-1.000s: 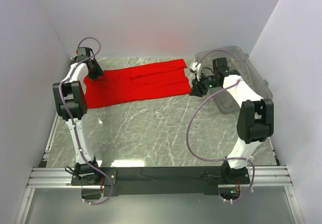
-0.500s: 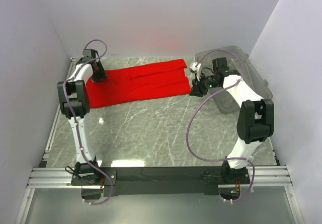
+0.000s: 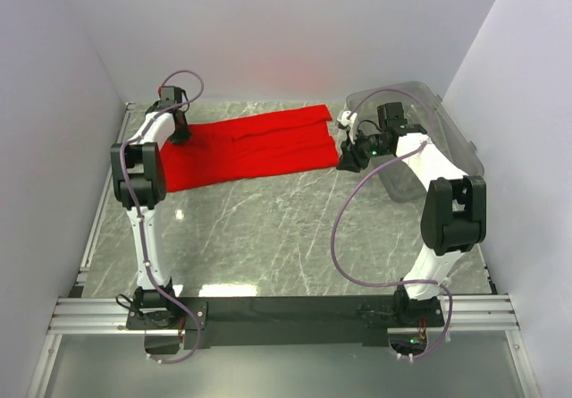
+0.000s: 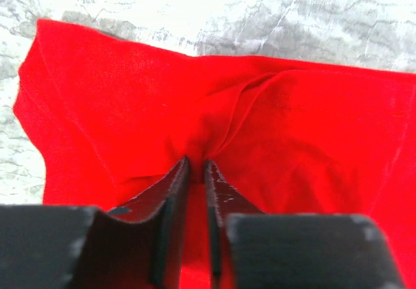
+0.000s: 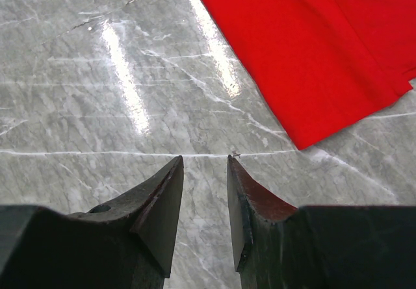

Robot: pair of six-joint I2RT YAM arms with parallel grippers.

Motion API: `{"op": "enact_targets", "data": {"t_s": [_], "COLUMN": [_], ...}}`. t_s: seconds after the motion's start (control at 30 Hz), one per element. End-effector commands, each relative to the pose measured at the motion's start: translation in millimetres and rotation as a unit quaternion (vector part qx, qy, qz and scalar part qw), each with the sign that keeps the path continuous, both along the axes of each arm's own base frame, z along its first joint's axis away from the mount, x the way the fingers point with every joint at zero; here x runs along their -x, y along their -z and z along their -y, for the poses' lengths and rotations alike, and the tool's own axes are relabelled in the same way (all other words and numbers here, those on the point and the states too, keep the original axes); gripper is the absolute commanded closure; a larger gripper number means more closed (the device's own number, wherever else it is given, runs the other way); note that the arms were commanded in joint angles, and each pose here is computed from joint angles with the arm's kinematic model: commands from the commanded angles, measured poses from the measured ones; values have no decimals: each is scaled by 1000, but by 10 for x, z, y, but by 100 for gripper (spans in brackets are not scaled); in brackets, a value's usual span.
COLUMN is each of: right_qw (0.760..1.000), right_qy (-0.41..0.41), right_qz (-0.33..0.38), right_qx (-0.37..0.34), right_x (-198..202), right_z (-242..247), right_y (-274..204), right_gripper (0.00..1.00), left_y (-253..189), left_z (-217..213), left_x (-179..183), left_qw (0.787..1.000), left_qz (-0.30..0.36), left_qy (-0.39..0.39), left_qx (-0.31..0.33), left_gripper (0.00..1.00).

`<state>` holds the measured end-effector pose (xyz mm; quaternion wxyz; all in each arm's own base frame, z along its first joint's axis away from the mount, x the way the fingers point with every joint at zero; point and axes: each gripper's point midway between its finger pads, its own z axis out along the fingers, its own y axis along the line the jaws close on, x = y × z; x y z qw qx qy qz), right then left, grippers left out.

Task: Fold and stack the t-shirts
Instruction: Fold the tshirt

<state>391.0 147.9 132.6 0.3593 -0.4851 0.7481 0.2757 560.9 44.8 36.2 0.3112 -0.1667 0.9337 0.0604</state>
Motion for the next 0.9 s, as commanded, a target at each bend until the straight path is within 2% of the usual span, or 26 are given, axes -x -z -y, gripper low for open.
{"op": "enact_targets", "data": {"t_s": [0.0, 0.07, 0.17, 0.6, 0.87], "right_qw": [1000, 1000, 1000, 1000, 1000], "right_qy": [-2, -2, -2, -5, -6], "right_qz": [10, 11, 9, 10, 9], "right_qx": [-11, -10, -10, -8, -8], "right_x": [-22, -20, -9, 22, 42], "right_z": [-5, -2, -3, 2, 11], "right_y": [-117, -116, -116, -112, -118], "right_gripper": [60, 60, 60, 60, 60], "left_y": [-184, -246, -358, -681, -805], "left_z": [-57, -52, -86, -274, -300], "left_x": [-106, -121, -160, -289, -417], "left_qw": [999, 999, 999, 993, 989], "left_qz": [21, 29, 41, 80, 109], "left_qy": [5, 5, 1, -25, -33], "left_qx": [-26, -27, -36, -86, -91], "left_gripper": [80, 86, 89, 89, 90]}}
